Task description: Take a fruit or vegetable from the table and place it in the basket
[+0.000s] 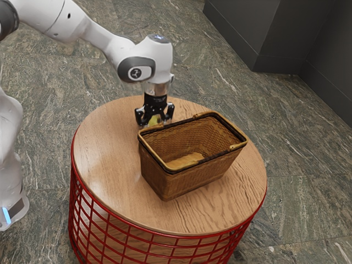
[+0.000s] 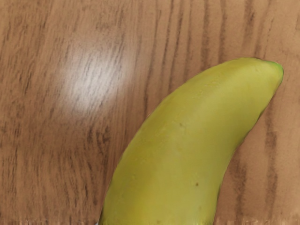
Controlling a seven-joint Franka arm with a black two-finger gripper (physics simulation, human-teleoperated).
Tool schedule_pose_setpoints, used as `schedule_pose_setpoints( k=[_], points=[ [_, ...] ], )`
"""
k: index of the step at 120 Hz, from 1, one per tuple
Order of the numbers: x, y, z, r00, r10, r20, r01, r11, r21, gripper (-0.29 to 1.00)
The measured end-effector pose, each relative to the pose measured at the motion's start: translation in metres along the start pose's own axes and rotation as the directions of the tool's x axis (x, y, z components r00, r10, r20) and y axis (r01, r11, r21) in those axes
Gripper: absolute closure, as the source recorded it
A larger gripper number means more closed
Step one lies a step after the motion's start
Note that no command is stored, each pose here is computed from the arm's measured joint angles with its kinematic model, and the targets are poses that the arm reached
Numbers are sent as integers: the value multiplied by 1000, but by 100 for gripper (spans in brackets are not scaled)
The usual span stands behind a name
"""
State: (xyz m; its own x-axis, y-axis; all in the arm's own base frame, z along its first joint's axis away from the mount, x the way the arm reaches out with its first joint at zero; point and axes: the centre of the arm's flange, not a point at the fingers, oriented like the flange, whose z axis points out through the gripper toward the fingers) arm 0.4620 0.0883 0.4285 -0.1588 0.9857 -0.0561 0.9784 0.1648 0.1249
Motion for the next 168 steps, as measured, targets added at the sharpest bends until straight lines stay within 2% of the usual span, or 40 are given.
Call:
schedule_pose_setpoints(
  k=[24,47,71,110,163,168],
  points=[
    [3,-11,-49,1000,19,20,-18,998,-57,51],
    [14,-15,-101,999,37,-12,-38,993,-113,51],
    [-41,-6,-163,986,151,-67,-160,973,-163,51],
    [-151,-21,-193,930,345,-126,-360,923,-136,53],
    [-207,-39,-185,887,443,-131,-456,885,-92,54],
    [-208,-39,-185,886,446,-130,-458,884,-93,46]
  ],
)
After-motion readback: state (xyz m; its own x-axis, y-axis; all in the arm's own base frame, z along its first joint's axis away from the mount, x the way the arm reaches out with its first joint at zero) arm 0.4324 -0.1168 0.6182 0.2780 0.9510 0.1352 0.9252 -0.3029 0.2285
